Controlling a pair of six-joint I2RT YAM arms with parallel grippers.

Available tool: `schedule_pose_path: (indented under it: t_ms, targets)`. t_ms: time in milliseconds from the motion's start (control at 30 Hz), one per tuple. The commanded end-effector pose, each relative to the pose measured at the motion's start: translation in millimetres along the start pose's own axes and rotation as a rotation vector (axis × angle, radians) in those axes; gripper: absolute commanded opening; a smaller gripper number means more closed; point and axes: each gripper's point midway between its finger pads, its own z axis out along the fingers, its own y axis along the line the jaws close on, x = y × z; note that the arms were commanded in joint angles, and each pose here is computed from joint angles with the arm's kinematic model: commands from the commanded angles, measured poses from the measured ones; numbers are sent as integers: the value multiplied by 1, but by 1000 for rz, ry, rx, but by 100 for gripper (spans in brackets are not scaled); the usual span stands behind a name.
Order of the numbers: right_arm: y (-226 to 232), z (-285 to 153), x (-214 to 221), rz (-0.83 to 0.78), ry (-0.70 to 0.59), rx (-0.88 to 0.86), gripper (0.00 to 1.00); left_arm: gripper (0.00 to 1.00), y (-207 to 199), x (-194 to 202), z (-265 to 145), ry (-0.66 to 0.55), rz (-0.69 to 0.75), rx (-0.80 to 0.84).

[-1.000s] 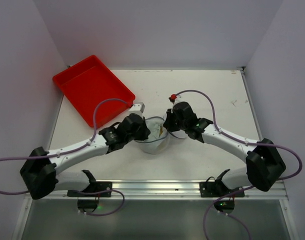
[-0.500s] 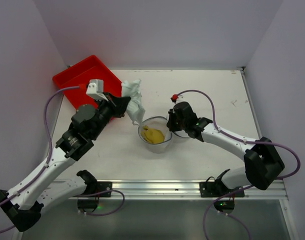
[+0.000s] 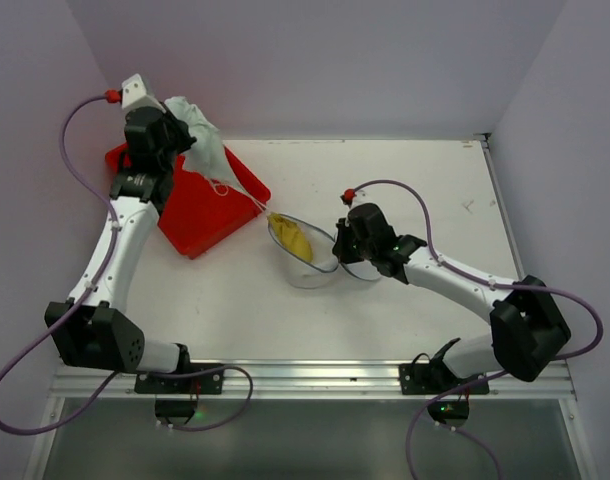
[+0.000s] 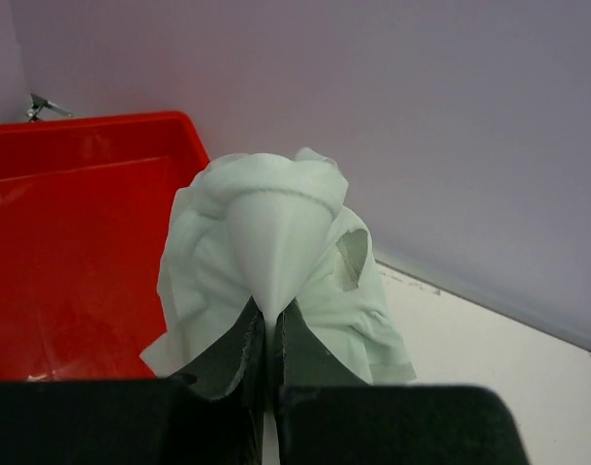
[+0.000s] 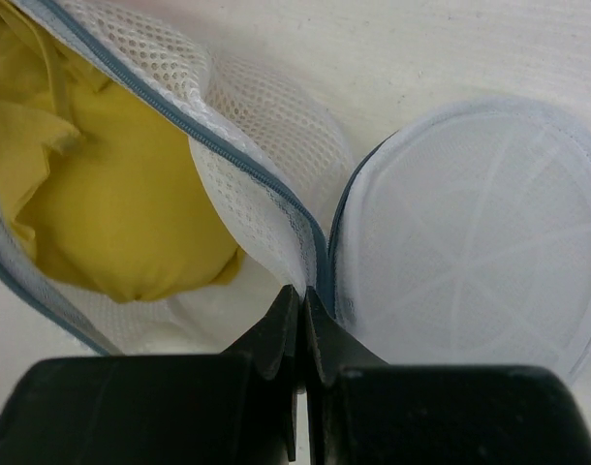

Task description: Unzip the laundry bag and remove the bra

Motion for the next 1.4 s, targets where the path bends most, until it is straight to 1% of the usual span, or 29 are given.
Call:
schedule_pose_path:
  t_ms: [0,33,133,167,200,233,267,300,333,367,433,500,533,633,700,733,767,800,833,867,967,1033,1133,1167,1200,1267,1333,1367]
  targets:
    - [10,-14,-15,-20,-42,-43,0,0,-17,-72,-7,-101,-44,101]
    - [9,-14,-15,-22,-43,-41,0,0,-24,-76,-12,-102,-49,130]
    - [13,-14,-17,-22,-42,-60,0,0,-69,-74,-43,-39,-93,379]
    - [17,-14,-22,-18,-51,-73,0,0,-93,-69,-65,12,-116,514]
    - [21,-12,-23,-19,-45,-88,0,0,-103,-56,-74,54,-117,574]
    - [25,-12,-24,-16,-40,-99,0,0,-124,-45,-91,91,-115,652]
    - [30,-12,-32,-12,-49,-111,0,0,-137,-42,-110,96,-106,702]
    - [33,-10,-35,-5,-48,-116,0,0,-144,-28,-119,124,-96,727]
    - [37,-7,-32,-1,-27,-131,0,0,-164,-11,-137,167,-90,790]
    - [41,-8,-40,14,-36,-137,0,0,-171,-7,-155,190,-104,837]
    - [41,-2,-42,31,-29,-119,0,0,-179,22,-173,274,-112,890]
    - [45,-1,-50,50,-45,-126,0,0,-178,41,-186,315,-137,894]
    - [49,0,-53,54,-56,-148,0,0,-186,51,-199,339,-135,932]
    - [52,11,-53,57,-24,-144,0,0,-195,65,-216,390,-148,973]
    - [45,23,-44,63,2,-106,0,0,-199,50,-225,357,-150,1001]
    - [38,26,-40,67,13,-84,0,0,-197,41,-223,330,-151,970]
    - [30,30,-28,73,38,-63,0,0,-199,14,-231,254,-136,979]
    - [23,31,-22,81,52,-49,0,0,-198,2,-229,222,-126,953]
    - [16,33,-16,92,65,-33,0,0,-191,-5,-224,203,-112,891]
    - [3,34,-7,110,87,-6,0,0,-196,-32,-230,136,-88,900]
    - [-11,33,8,122,126,29,0,0,-198,-59,-232,78,-67,876]
    - [-12,30,8,119,126,30,0,0,-201,-65,-234,64,-78,887]
    - [-9,28,4,115,123,19,0,0,-209,-43,-231,131,-80,934]
    - [-6,27,3,105,122,0,0,0,-206,-21,-221,180,-77,914]
    - [-3,25,1,107,117,-13,0,0,-205,-14,-218,190,-80,915]
    - [-1,21,-2,103,103,-22,0,0,-190,11,-201,217,-74,830]
    - [-2,22,-2,100,103,-21,0,0,-179,23,-191,221,-69,774]
    - [-1,22,0,97,108,-27,0,0,-175,37,-186,249,-60,756]
